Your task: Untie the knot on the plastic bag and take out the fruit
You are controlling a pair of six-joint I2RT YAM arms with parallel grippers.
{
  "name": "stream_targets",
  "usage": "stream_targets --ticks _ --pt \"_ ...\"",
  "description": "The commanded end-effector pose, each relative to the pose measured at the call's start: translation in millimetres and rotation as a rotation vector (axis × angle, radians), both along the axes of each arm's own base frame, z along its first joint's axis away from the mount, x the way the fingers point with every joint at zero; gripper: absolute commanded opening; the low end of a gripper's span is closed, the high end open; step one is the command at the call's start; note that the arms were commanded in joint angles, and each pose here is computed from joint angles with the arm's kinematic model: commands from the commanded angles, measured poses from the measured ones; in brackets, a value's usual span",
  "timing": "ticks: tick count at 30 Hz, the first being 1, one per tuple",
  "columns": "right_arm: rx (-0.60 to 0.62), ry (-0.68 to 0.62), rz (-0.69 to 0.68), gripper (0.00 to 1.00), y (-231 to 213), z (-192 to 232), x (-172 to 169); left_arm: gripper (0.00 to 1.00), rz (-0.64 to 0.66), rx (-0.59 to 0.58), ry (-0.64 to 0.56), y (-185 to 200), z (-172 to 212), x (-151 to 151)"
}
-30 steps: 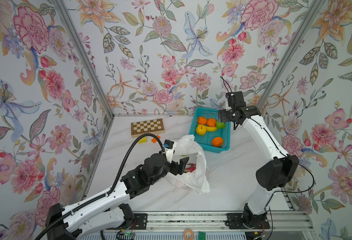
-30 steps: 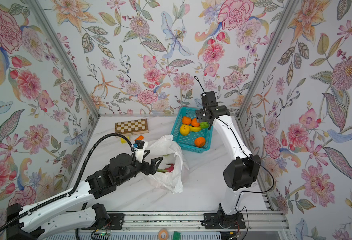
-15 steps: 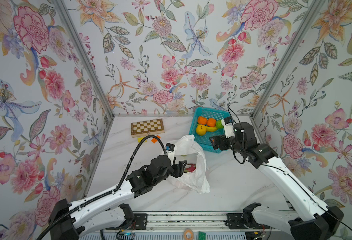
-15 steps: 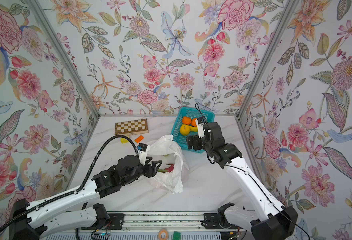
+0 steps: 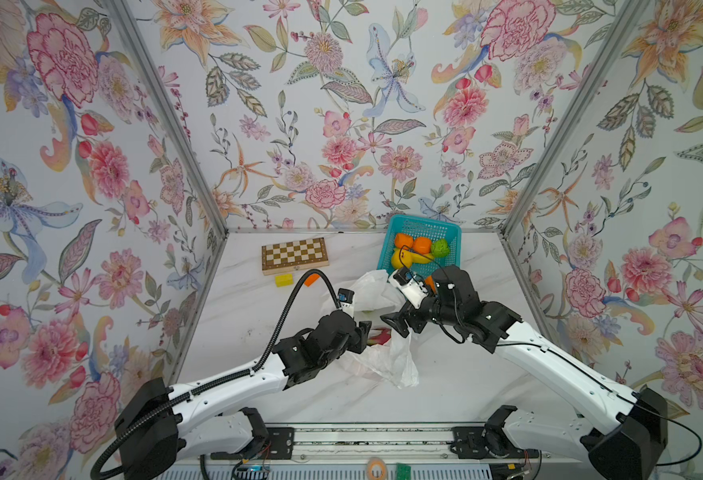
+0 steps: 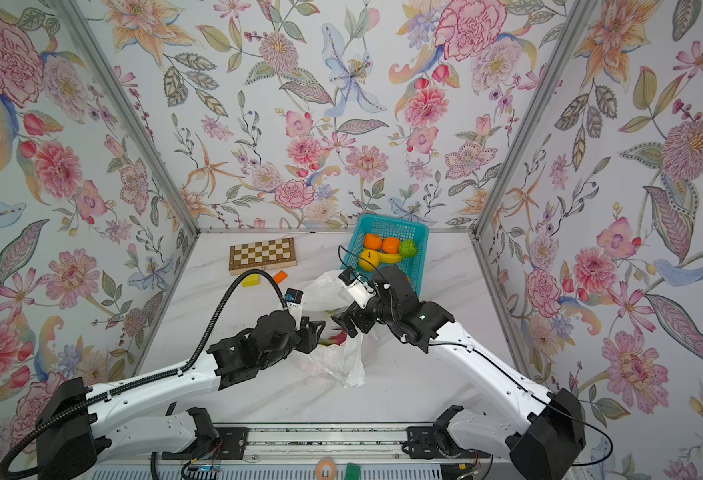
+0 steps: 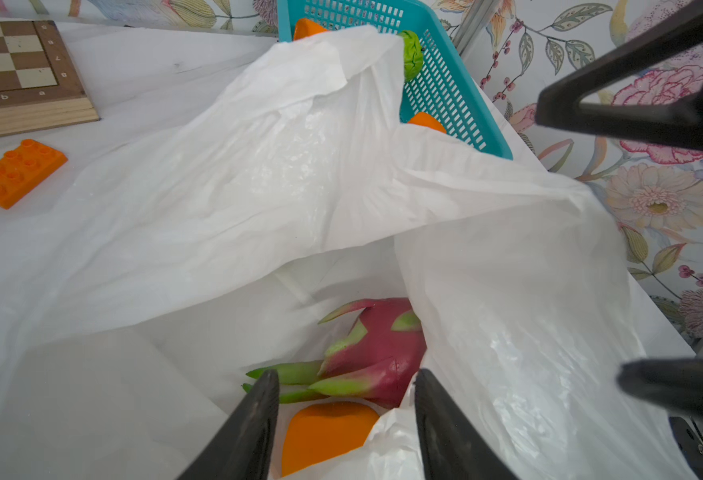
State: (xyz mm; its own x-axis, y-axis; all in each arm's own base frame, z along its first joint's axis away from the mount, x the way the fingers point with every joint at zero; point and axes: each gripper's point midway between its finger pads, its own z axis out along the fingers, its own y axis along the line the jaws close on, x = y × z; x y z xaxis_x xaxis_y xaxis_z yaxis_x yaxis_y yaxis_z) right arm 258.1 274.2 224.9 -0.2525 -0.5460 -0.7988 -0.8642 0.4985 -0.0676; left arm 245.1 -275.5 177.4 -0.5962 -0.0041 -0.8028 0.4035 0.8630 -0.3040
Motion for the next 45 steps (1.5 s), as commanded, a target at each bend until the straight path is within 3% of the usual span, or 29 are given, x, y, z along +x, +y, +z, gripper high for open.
stream_targets --ticks 1,6,9,11,13,14,17,23,30,38,45 --pt "-0.192 -0.182 0.175 0.99 5 -10 3 0.54 0.095 -0.021 0.016 14 -11 5" --pt "-0.348 -0.252 0.230 0.99 7 -38 23 0.54 0.151 -0.012 0.074 35 -36 3" --pt "-0.405 -0.255 0.197 0.88 9 -50 40 0.54 0.139 -0.010 0.085 38 -43 0" --pt "-0.414 -0.247 0.173 0.65 13 -53 50 0.54 0.126 -0.004 0.087 38 -45 -1" --pt "-0.398 -0.263 0.124 0.26 18 -50 61 0.54 0.110 0.009 0.090 36 -46 -1" --pt "-0.390 -0.280 0.097 0.14 20 -47 66 0.54 0.107 0.020 0.093 36 -46 -1" --pt "-0.347 -0.323 0.020 0.04 23 -33 77 0.54 0.119 0.045 0.089 35 -45 5" --pt "-0.099 -0.245 -0.113 0.00 35 7 79 0.54 0.126 0.076 0.053 25 -33 25" --pt "0.092 -0.115 -0.180 0.00 43 24 72 0.58 0.120 0.082 0.031 11 -20 50" --pt "0.324 0.019 -0.281 0.00 39 50 74 0.59 0.076 0.071 0.066 -8 -39 67" --pt "0.389 0.047 -0.265 0.00 39 60 68 0.67 0.064 0.131 0.085 -21 -66 92"
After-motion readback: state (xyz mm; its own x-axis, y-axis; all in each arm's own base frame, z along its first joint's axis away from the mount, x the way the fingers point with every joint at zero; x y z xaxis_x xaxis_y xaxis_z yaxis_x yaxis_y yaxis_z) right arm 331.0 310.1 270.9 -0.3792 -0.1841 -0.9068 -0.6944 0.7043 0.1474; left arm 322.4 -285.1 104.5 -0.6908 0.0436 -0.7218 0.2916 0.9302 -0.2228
